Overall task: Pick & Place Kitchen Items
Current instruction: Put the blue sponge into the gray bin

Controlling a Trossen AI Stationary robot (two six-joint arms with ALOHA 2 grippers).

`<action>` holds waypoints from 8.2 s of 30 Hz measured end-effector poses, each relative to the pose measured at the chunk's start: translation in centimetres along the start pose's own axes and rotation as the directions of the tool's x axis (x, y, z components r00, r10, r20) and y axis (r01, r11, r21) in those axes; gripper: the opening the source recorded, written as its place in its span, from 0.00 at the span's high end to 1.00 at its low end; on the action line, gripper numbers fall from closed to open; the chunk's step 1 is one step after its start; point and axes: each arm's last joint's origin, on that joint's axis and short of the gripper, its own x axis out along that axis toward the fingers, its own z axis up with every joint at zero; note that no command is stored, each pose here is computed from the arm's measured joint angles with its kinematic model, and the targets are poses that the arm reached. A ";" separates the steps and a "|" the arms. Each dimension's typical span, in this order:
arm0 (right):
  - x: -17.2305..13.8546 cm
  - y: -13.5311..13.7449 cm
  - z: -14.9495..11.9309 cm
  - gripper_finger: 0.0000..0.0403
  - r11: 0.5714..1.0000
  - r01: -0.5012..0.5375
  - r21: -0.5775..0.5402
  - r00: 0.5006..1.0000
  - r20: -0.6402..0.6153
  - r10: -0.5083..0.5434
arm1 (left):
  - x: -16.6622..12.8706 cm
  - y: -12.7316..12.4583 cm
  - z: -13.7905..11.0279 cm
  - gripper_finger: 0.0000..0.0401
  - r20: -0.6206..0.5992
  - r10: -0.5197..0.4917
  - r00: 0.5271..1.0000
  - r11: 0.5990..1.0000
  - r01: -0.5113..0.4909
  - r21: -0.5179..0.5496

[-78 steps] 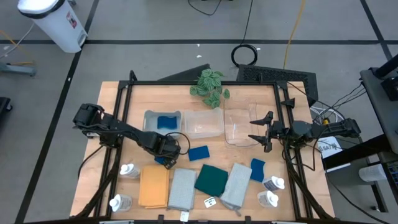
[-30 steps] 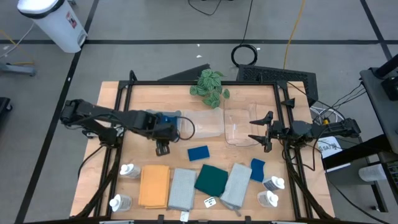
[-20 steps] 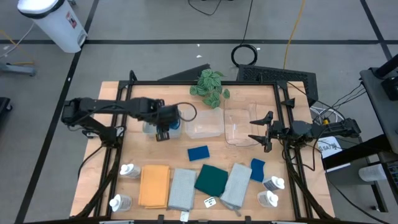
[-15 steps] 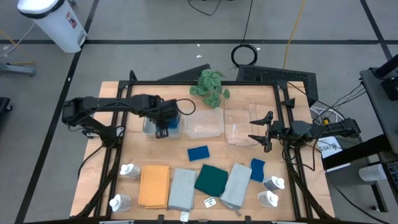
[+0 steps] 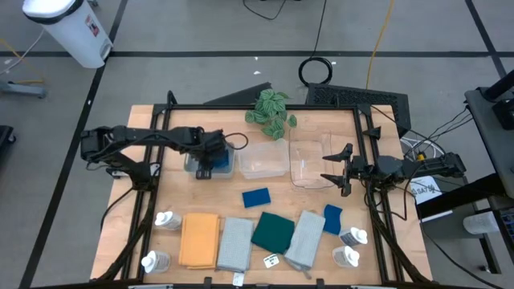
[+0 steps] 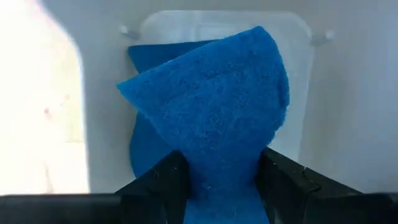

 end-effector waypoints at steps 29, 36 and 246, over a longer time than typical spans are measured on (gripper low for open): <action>0.0 0.0 0.0 0.31 1.000 0.000 0.000 1.000 0.000 0.000 | 0.1 0.0 0.2 0.28 0.014 0.069 0.998 0.996 -0.068 -0.062; 0.0 0.0 0.0 0.31 1.000 0.000 0.000 1.000 0.000 0.000 | -0.4 0.5 0.7 0.28 0.008 0.154 0.988 0.987 -0.154 -0.053; 3.2 6.8 1.2 0.98 0.960 -0.067 0.271 0.307 -0.910 0.279 | -7.6 -3.4 -11.8 0.27 0.839 0.394 0.375 0.903 0.015 -0.430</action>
